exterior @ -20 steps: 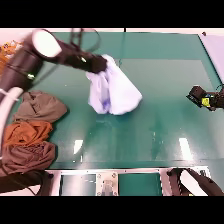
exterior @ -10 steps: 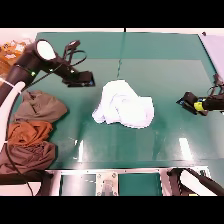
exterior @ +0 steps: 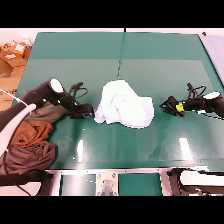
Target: Fold the shirts.
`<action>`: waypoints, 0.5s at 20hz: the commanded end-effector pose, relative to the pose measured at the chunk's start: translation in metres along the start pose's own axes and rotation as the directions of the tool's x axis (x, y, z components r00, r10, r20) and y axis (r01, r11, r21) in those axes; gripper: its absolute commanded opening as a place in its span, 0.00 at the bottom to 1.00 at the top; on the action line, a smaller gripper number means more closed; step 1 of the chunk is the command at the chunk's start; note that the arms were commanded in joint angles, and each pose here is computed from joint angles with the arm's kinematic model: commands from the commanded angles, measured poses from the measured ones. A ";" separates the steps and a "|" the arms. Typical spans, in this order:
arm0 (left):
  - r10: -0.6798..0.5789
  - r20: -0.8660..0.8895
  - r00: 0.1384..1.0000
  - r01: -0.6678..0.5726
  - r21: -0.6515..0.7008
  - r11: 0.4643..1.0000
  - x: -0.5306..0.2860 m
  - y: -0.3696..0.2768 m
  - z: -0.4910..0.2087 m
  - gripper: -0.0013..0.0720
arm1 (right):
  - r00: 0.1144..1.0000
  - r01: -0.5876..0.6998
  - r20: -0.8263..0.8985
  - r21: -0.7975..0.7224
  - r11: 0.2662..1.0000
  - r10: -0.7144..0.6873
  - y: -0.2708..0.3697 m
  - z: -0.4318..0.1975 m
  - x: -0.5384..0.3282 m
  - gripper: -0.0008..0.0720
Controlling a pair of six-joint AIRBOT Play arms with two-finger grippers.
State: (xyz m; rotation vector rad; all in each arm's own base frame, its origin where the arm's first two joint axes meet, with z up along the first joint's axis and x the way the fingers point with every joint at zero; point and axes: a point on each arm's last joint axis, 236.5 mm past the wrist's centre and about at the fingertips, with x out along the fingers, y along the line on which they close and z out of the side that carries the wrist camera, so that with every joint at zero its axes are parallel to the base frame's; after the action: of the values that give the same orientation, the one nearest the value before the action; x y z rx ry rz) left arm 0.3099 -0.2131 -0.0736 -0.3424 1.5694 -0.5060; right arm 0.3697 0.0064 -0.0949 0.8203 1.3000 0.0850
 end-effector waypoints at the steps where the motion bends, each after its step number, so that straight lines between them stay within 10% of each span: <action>1: -0.039 0.097 0.994 0.044 -0.051 0.998 0.034 -0.004 0.006 1.00 | 0.999 -0.033 -0.036 -0.025 0.999 0.032 0.008 0.005 0.027 0.55; 4: -0.083 0.066 0.994 0.084 -0.014 0.996 0.048 -0.023 -0.002 1.00 | 0.999 -0.039 -0.039 -0.055 0.998 0.037 0.019 0.013 0.040 0.55; 7: -0.110 0.095 0.989 0.112 -0.015 0.994 0.042 -0.033 0.007 0.15 | 0.996 -0.075 -0.046 -0.057 0.996 0.072 0.036 0.016 0.049 0.46; 10: -0.138 0.042 0.990 0.135 0.071 0.988 0.028 -0.051 0.005 0.04 | 0.992 -0.105 -0.082 -0.071 0.992 0.099 0.054 0.004 0.056 0.45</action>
State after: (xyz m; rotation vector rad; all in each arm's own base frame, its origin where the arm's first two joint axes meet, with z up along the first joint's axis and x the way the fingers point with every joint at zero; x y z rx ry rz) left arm 0.3114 -0.2617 -0.0874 -0.4246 1.4787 -0.5781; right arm 0.4094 0.0516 -0.1114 0.8137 1.3074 0.2049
